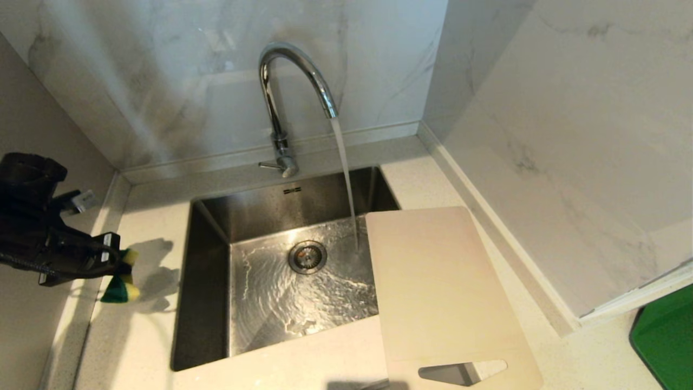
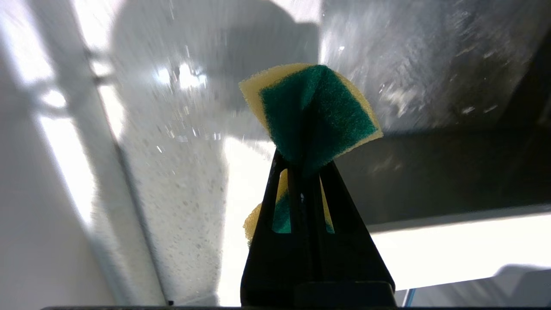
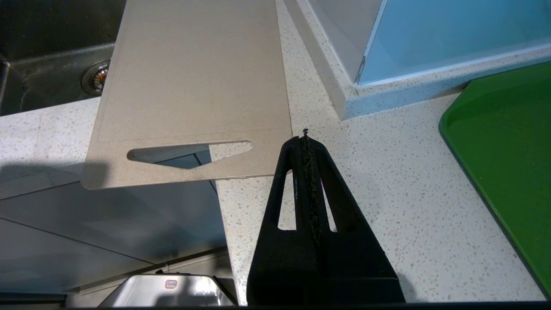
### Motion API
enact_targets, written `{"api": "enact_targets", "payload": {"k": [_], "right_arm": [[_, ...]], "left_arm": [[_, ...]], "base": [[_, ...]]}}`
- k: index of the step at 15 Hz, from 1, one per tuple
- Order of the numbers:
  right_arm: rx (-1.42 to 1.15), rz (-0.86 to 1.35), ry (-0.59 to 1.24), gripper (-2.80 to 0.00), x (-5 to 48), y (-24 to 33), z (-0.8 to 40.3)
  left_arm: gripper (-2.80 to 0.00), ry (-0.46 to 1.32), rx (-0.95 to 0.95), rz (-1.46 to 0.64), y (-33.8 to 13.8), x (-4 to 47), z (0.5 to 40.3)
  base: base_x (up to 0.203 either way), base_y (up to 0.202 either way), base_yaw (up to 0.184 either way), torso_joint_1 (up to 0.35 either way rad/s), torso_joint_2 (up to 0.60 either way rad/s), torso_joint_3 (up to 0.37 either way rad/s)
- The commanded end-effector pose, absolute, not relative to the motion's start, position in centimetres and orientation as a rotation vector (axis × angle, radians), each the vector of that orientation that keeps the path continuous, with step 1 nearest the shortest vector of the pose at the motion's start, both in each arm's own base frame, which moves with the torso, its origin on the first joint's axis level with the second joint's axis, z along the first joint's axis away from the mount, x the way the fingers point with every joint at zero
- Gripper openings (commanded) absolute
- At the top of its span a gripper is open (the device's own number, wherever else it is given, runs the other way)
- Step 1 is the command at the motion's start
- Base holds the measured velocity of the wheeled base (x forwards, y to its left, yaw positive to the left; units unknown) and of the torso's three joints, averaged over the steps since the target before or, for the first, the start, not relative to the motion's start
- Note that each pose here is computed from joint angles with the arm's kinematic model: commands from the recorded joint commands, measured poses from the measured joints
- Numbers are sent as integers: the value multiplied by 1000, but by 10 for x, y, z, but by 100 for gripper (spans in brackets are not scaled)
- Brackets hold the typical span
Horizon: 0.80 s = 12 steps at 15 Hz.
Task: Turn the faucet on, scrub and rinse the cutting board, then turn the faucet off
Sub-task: Pick up the cutting board
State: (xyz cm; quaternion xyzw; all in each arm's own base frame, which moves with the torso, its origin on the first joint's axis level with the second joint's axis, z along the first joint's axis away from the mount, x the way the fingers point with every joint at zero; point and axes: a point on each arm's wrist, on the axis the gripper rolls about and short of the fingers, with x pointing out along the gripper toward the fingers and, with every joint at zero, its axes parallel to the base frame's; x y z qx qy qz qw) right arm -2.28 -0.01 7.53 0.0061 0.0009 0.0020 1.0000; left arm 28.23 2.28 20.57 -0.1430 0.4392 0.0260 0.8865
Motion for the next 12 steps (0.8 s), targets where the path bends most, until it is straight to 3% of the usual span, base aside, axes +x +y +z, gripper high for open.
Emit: {"api": "enact_targets", "payload": {"k": [1, 7, 12], "right_arm": [[12, 5, 3, -280, -23, 0, 75], [12, 3, 3, -280, -23, 0, 75], [12, 5, 3, -280, -23, 0, 75]], "left_arm": [[-280, 824, -289, 43, 22, 279, 242], [-280, 677, -233, 82, 14, 249, 291], [-280, 609, -219, 92, 14, 232, 307]], "base": [[0, 0, 0, 0, 0, 0], [0, 0, 0, 0, 0, 0], [0, 0, 0, 0, 0, 0]]}}
